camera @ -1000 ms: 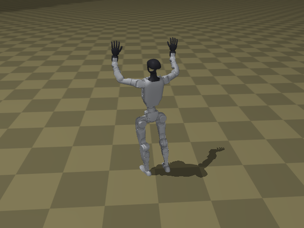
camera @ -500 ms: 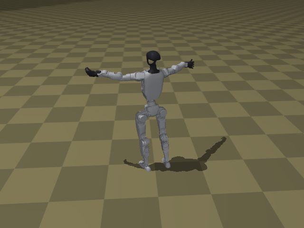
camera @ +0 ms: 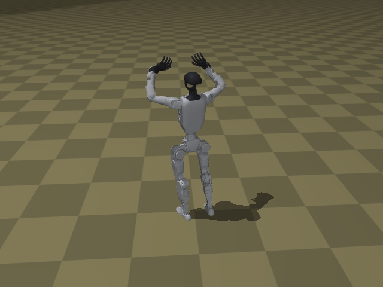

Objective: In place motions

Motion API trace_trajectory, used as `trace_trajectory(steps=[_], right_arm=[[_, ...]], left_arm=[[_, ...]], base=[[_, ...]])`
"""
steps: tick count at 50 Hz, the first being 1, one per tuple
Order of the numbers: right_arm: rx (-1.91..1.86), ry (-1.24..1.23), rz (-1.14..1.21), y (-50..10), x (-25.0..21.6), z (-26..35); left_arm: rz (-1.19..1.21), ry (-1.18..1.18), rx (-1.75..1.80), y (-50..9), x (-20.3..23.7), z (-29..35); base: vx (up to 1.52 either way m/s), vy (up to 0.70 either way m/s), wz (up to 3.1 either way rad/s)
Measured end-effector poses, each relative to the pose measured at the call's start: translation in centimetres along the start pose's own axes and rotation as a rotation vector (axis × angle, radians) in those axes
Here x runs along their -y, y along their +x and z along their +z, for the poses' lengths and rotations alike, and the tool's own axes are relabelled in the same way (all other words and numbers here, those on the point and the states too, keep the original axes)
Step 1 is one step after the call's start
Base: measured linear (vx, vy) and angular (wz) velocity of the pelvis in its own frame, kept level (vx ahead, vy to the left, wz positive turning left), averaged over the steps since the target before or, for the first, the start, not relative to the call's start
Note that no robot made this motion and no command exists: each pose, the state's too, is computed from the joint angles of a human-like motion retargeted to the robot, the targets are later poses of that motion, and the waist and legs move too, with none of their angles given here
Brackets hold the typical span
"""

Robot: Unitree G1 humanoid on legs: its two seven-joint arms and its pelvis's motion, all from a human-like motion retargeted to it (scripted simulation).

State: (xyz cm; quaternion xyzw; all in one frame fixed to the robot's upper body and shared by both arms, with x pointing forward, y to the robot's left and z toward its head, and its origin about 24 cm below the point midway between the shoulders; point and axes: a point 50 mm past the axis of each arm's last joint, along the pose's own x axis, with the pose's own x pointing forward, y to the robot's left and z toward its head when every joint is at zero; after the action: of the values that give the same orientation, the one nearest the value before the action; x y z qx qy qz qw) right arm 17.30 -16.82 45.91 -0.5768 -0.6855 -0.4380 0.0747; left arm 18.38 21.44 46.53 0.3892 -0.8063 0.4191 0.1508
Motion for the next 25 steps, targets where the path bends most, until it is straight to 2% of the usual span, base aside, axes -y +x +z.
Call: trace_trajectory(steps=[4, 7, 11, 14, 16, 18, 20, 22, 25], right_arm=[[-0.135, -0.086, 0.162, -3.3, -2.4, -3.3], [-0.386, -0.225, 0.404, -9.5, -3.7, -7.3], [-0.852, -0.352, 0.794, -20.3, -2.5, -11.8], [-1.217, -0.39, 1.09, -27.4, 0.6, -13.8], [-1.473, -0.367, 1.26, -31.1, 3.0, -14.2], [-1.718, -0.295, 1.313, -33.7, 4.8, -13.6], [-1.871, -0.187, 1.208, -34.7, 5.0, -12.5], [-1.895, -0.089, 0.976, -34.0, 3.8, -11.8], [-1.712, 0.025, 0.715, -30.0, 0.6, -11.0]], left_arm=[[-0.225, -0.024, -0.284, -3.9, 0.5, -2.8], [-0.486, 0.074, -0.619, -9.6, -1.3, -6.6], [-0.845, 0.127, -1.242, -19.1, -6.1, -10.2], [-0.976, 0.094, -1.882, -26.4, -11.5, -9.5], [-0.941, -0.027, -2.28, -29.7, -14.7, -7.5], [-0.743, -0.166, -2.471, -31.0, -16.6, -6.4], [-0.426, -0.154, -2.45, -30.7, -17.5, -7.1], [-0.185, -0.089, -2.233, -28.9, -17.0, -8.7], [-0.171, -0.137, -1.913, -24.8, -13.8, -10.5]], base=[[0.0, 0.0, 0.0], [0.0, 0.0, 0.0], [-0.01, 0.01, -0.01], [-0.06, 0.03, -0.03], [-0.06, 0.0, 0.04], [-0.08, -0.01, 0.05], [-0.07, 0.0, 0.0], [-0.06, 0.0, -0.04], [0.0, 0.0, 0.0]])
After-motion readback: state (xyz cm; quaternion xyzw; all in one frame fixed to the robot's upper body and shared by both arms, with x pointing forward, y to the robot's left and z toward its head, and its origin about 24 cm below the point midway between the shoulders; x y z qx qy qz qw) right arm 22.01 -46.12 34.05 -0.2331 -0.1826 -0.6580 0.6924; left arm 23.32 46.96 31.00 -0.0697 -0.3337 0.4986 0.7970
